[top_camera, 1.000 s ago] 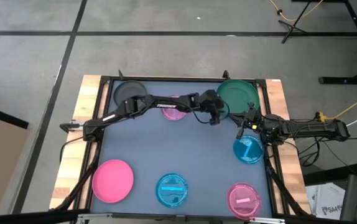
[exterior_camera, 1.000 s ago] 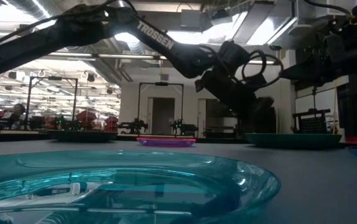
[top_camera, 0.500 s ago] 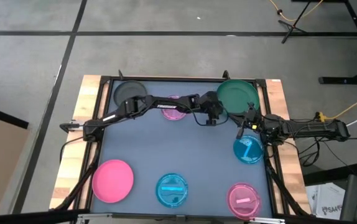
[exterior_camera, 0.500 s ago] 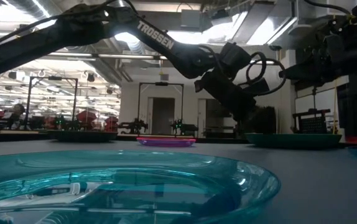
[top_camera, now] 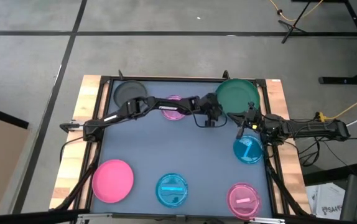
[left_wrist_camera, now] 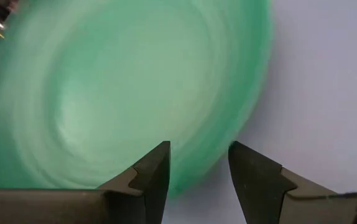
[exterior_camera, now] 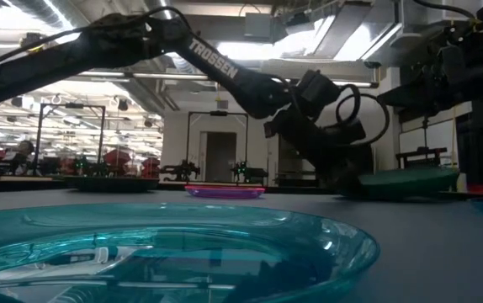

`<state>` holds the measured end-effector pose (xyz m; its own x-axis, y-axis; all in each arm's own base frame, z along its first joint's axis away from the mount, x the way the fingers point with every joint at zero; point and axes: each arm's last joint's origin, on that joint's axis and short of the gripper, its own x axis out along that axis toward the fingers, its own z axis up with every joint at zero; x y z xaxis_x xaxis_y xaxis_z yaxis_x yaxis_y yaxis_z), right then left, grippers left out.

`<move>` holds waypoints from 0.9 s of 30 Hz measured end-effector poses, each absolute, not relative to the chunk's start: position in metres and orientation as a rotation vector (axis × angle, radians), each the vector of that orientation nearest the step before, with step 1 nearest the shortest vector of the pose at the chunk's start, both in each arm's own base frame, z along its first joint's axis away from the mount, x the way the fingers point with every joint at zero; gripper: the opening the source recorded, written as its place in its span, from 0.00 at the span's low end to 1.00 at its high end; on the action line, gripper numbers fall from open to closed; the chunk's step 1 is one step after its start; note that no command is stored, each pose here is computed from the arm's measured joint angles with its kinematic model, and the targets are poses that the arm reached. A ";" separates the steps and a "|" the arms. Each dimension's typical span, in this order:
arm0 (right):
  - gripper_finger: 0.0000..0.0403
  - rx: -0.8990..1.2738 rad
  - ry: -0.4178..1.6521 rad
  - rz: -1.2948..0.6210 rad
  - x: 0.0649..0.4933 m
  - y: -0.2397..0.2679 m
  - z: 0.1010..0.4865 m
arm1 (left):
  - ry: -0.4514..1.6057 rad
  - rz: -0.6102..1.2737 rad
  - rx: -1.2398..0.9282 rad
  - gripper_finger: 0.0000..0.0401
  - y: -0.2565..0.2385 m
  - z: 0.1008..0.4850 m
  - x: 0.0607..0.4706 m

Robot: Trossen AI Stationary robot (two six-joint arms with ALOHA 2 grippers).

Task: Stack plastic plates
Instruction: Prepare the green plate

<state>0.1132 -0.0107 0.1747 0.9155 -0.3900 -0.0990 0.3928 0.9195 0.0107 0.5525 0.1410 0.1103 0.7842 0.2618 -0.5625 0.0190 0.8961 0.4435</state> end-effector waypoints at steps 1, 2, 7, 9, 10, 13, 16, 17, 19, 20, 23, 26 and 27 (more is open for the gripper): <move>0.00 0.031 0.095 -0.402 0.113 -0.011 0.175 | 0.657 0.136 0.455 0.39 0.141 0.111 0.553; 0.00 0.031 0.094 -0.403 0.113 -0.011 0.175 | 0.659 0.140 0.457 0.38 0.142 0.111 0.553; 0.00 0.027 0.095 -0.403 0.113 -0.011 0.175 | 0.657 0.131 0.459 0.32 0.141 0.110 0.553; 0.00 0.026 0.096 -0.403 0.113 -0.011 0.175 | 0.654 0.121 0.456 0.27 0.141 0.110 0.553; 0.00 0.026 0.096 -0.403 0.113 -0.011 0.175 | 0.652 0.110 0.452 0.24 0.141 0.110 0.553; 0.00 0.025 0.096 -0.403 0.113 -0.011 0.175 | 0.656 0.102 0.448 0.15 0.143 0.110 0.552; 0.00 0.025 0.096 -0.403 0.113 -0.011 0.175 | 0.654 0.107 0.449 0.07 0.145 0.110 0.552; 0.00 0.025 0.096 -0.403 0.113 -0.011 0.175 | 0.653 0.108 0.452 0.05 0.146 0.110 0.551; 0.00 0.025 0.096 -0.403 0.113 -0.011 0.175 | 0.656 0.109 0.464 0.02 0.147 0.110 0.551; 0.00 0.025 0.096 -0.403 0.113 -0.011 0.175 | 0.656 0.108 0.467 0.02 0.147 0.110 0.551; 0.00 0.025 0.095 -0.403 0.113 -0.011 0.175 | 0.658 0.103 0.472 0.02 0.145 0.110 0.552; 0.00 0.027 0.082 -0.402 0.113 -0.011 0.176 | 0.661 0.096 0.480 0.01 0.136 0.110 0.554; 0.00 0.028 0.074 -0.403 0.113 -0.011 0.177 | 0.662 0.089 0.482 0.01 0.132 0.111 0.554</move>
<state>0.1134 -0.0108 0.1769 0.9174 -0.3903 -0.0776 0.3923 0.9197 0.0125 0.5542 0.1321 0.1113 0.7894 0.2295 -0.5693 0.0718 0.8866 0.4569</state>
